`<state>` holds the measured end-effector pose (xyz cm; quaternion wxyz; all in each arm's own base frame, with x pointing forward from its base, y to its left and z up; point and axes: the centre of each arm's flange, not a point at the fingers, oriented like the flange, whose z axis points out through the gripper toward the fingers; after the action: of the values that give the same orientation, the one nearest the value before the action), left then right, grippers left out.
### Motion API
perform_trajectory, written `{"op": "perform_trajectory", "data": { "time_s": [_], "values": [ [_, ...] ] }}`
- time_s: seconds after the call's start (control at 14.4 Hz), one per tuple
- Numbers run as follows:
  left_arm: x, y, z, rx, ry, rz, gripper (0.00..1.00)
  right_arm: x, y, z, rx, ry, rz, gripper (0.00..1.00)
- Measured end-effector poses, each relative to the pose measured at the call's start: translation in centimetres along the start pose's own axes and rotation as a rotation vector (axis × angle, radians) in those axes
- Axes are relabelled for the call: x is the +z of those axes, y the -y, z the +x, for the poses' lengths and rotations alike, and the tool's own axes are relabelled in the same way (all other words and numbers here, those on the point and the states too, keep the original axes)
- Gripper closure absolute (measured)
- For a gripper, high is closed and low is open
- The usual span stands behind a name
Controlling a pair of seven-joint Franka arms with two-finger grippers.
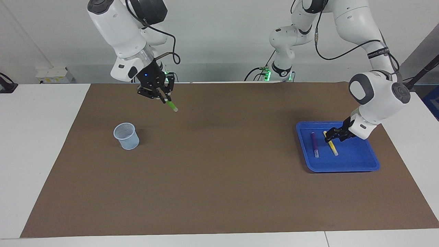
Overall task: Right arm passes pens to left for tray arrangement
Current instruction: 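Grasp the green pen from the cup with the right gripper and lift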
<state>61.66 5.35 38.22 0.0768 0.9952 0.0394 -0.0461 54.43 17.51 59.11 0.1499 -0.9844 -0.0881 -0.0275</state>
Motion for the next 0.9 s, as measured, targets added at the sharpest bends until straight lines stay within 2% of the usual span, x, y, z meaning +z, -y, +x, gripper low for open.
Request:
{"op": "perform_trajectory", "data": {
  "time_s": [0.21, 0.35, 0.56, 0.9],
  "values": [
    [-2.7, -2.7, -0.2, -0.120, 0.009, -0.073, 0.19, 2.6, 3.4, 0.4, 0.141, -0.111, 0.135, 0.81],
    [-4.4, -4.1, -0.9, -0.204, 0.019, -0.108, 0.20, 4.4, 5.4, 0.0, 0.242, -0.183, 0.186, 0.81],
    [-6.8, -5.9, -2.3, -0.331, 0.041, -0.180, 0.19, 5.4, 8.1, -0.7, 0.381, -0.258, 0.253, 0.81],
    [-9.6, -9.1, -3.6, -0.648, 0.097, -0.328, 0.20, 7.7, 11.8, -2.2, 0.602, -0.427, 0.430, 0.81]
  ]
}}
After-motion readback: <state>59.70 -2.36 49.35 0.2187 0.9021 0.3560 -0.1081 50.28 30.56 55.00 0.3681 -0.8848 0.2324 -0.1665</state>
